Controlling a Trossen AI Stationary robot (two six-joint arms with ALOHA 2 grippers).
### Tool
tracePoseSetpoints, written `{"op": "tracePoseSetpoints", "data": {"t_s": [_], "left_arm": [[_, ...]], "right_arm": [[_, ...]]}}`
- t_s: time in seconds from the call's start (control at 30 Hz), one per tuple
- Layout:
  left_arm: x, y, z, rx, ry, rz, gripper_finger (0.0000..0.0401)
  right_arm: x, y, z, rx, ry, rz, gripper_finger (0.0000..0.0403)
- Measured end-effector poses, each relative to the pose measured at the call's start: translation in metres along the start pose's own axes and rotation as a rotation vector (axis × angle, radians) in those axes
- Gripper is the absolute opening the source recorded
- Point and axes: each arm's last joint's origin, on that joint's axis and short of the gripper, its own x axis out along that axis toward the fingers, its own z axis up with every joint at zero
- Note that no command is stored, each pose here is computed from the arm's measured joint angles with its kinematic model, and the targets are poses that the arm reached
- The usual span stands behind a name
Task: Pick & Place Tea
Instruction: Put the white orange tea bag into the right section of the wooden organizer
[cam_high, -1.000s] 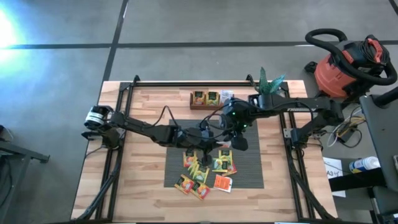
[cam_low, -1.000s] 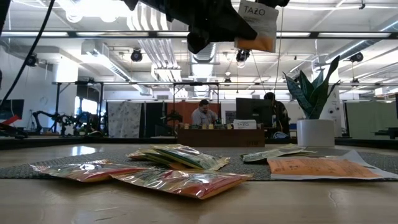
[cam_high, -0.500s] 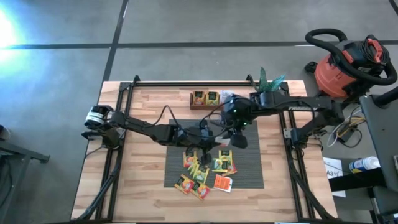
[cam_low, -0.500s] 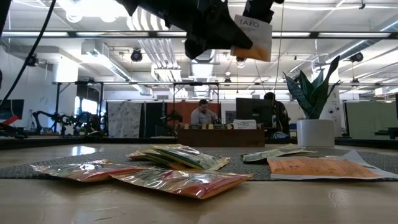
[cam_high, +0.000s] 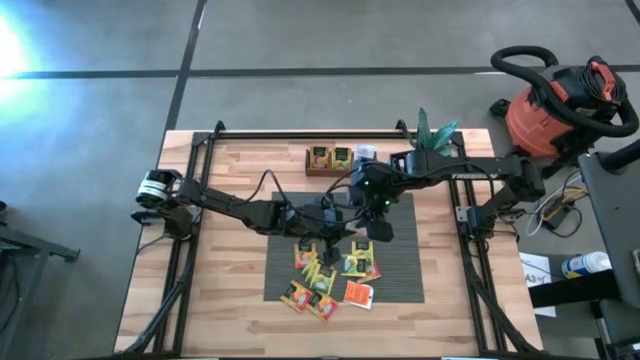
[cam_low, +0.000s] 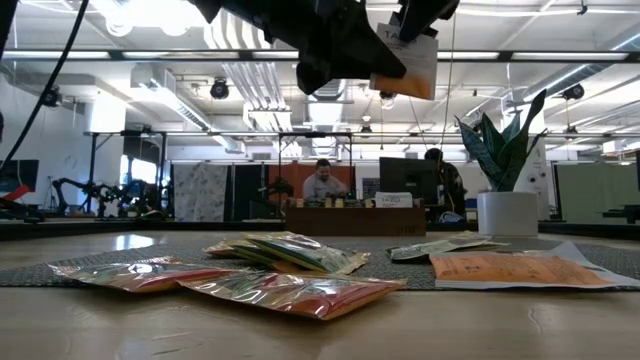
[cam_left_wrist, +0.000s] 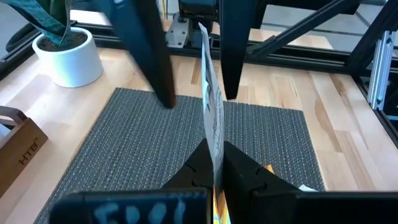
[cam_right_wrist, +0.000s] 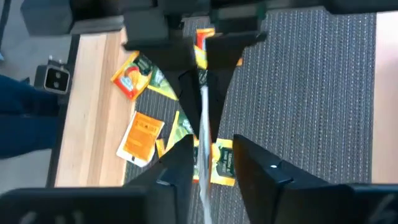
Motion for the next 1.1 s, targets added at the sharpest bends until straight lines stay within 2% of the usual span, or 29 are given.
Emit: {"op": "tracePoseSetpoints", "data": {"t_s": [0.23, 0.3, 0.43, 0.6, 0.73, 0.8, 0.93, 1.1], "left_arm": [[0.0, 0.001, 0.0, 0.02, 0.001, 0.005, 0.0016], [0.0, 0.001, 0.0, 0.017, 0.0, 0.008, 0.0017], [0.0, 0.001, 0.0, -0.013, -0.001, 0.015, 0.0039], [0.0, 0.004, 0.0, -0.01, -0.01, 0.115, 0.0101], [-0.001, 0.008, -0.006, -0.01, 0.029, 0.252, 0.0149], [-0.002, 0.009, -0.011, -0.058, 0.061, 0.285, 0.0166], [-0.005, 0.002, -0.018, -0.147, 0.107, 0.288, 0.018], [-0.012, -0.013, -0.027, -0.198, 0.13, 0.343, 0.0181]], "right_arm": [[0.0, 0.0, -0.001, -0.043, 0.007, 0.0, 0.0024], [0.0, 0.0, -0.001, -0.051, 0.006, 0.0, 0.0013], [0.0, 0.0, 0.0, -0.061, 0.005, -0.001, 0.001], [-0.001, -0.003, 0.0, -0.06, 0.002, -0.014, 0.0009], [-0.003, -0.01, -0.002, -0.054, 0.02, -0.112, 0.0009], [-0.005, -0.017, -0.004, -0.052, 0.042, -0.193, 0.0009], [-0.012, -0.039, -0.006, -0.063, 0.055, -0.33, 0.0009], [-0.027, -0.075, -0.011, -0.04, 0.049, -0.352, 0.0009]]}}
